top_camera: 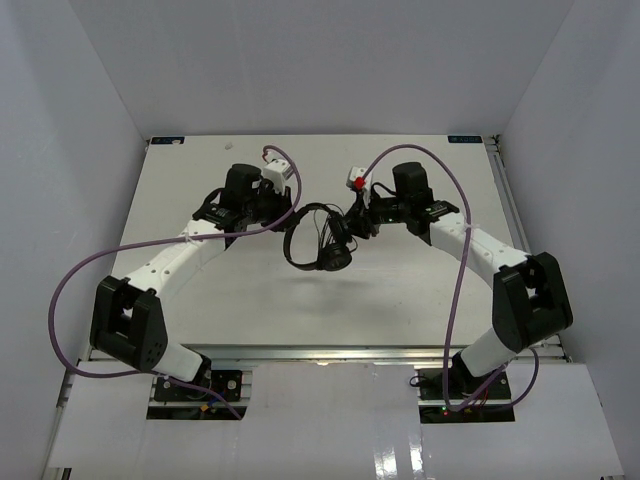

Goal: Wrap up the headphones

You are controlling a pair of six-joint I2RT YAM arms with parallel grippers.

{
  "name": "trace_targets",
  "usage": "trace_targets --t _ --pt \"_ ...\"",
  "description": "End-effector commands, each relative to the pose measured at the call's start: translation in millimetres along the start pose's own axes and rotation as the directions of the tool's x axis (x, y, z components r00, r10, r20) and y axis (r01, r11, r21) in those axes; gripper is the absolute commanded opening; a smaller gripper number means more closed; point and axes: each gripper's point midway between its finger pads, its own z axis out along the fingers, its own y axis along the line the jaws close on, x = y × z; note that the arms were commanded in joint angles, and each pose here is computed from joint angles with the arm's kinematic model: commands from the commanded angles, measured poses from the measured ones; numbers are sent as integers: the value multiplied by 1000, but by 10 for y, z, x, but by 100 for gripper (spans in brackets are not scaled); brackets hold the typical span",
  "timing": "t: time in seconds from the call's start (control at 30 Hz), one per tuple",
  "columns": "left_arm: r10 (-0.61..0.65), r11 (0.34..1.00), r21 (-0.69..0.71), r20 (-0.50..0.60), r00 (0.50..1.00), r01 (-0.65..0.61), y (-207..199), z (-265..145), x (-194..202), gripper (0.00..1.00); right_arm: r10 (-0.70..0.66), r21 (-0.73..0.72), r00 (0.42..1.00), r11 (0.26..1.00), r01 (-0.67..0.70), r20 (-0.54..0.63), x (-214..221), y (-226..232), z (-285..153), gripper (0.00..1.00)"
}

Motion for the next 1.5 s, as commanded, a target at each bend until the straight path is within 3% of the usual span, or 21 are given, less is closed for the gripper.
trace_targets --t 0.0,0.53,0.7,0.93,0.97,1.03,1.13,1.17,1.2,1.27,1.37,1.47 --pt "-11 999 -40 97 995 15 139 -64 -244 0 27 -58 997 998 -23 68 -256 -20 45 42" --pt "-133 967 -216 25 991 135 1120 264 137 0 59 182 998 981 -63 23 102 -455 -526 71" --pt "-199 922 -344 -37 979 175 1587 473 436 0 84 222 996 972 -84 6 283 -329 -666 81" --pt "-250 834 -514 -24 968 202 2107 479 544 1 73 232 997 970 -74 14 363 -37 -812 89" --pt "-252 819 -537 -20 967 203 2163 458 548 4 72 236 997 969 -74 18 362 -11 -836 89" --pt "-259 796 -572 -21 966 201 2236 416 576 22 80 238 997 968 -81 17 411 36 -857 91" --pt "-273 785 -582 -22 962 210 2264 366 579 62 84 247 996 965 -86 20 435 74 -898 95" --pt "-279 784 -583 -27 960 212 2256 349 587 81 95 251 995 963 -96 18 460 80 -905 96" --pt "-284 782 -584 -26 958 216 2258 333 589 88 96 256 995 962 -98 19 460 78 -918 97" --pt "-298 782 -578 -20 954 232 2232 262 563 98 113 271 993 956 -115 23 466 86 -950 90" --pt "-313 794 -549 0 950 261 2143 161 476 98 134 352 991 926 -135 28 444 0 -1044 90" --pt "-298 822 -490 66 952 291 1892 -71 219 98 188 503 981 844 -185 47 432 -166 -1230 90"
